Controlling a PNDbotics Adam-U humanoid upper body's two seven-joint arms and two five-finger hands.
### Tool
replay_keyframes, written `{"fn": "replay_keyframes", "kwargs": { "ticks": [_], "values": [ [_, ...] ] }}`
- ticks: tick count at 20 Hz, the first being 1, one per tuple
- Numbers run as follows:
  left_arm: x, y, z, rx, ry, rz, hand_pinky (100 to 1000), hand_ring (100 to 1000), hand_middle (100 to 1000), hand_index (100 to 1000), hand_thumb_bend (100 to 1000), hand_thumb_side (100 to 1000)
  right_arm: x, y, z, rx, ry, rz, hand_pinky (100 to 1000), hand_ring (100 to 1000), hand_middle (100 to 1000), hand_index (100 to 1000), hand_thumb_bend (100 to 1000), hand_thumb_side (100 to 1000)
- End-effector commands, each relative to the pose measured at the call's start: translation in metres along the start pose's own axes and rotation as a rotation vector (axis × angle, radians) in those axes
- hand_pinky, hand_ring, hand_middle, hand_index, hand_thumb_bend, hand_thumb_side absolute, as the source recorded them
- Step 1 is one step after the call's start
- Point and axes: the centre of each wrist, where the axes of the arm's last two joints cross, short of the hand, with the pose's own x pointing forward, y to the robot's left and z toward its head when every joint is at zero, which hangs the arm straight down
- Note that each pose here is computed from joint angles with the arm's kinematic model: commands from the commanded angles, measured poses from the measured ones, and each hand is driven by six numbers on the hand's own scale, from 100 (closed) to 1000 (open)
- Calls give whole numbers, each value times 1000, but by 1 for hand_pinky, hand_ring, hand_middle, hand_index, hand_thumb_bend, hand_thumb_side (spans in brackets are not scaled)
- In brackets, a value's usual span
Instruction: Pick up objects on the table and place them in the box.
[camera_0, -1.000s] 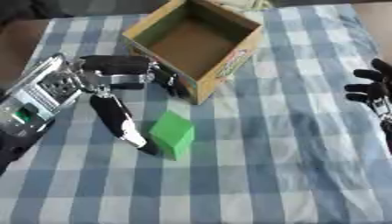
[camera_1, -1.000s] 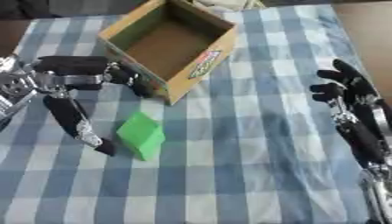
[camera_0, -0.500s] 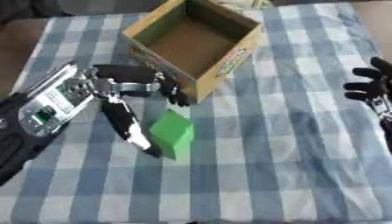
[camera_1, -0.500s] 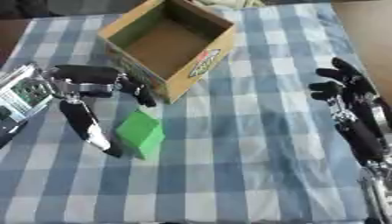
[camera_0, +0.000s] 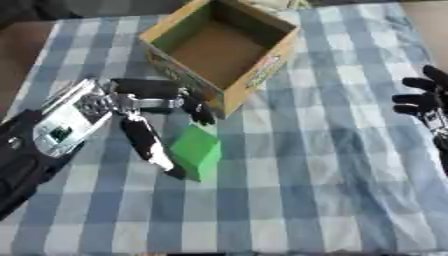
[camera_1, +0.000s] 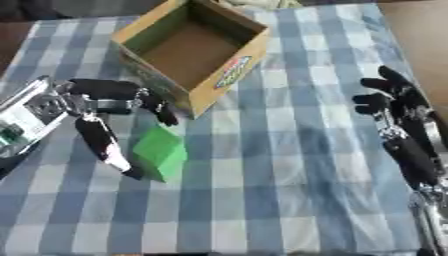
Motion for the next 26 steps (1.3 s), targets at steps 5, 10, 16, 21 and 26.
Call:
{"fn": "replay_keyframes", "kwargs": {
  "ticks": [5, 10, 16, 21, 26],
  "values": [
    [-4, 4, 3, 16, 18, -19, 778, 711, 624, 805, 599, 399, 5, -4, -2, 5, -18, 18, 758, 758, 817, 968, 100, 603],
    [-4, 4, 8, 51, 18, -8, 747, 647, 487, 676, 479, 383, 4, -4, -2, 1, -16, 19, 758, 758, 817, 968, 100, 604],
    [0, 7, 21, 98, 16, 15, 737, 623, 439, 624, 466, 370, 4, -5, -2, -3, -16, 20, 758, 758, 817, 967, 100, 606],
    [10, 21, 42, 163, 22, 11, 735, 621, 434, 620, 470, 356, 4, -5, -2, -6, -15, 21, 758, 758, 817, 967, 100, 605],
    [20, 47, 65, 281, 54, -48, 734, 622, 436, 620, 486, 320, 4, -5, -1, -5, -11, 22, 757, 757, 817, 967, 100, 606]
  ]
}}
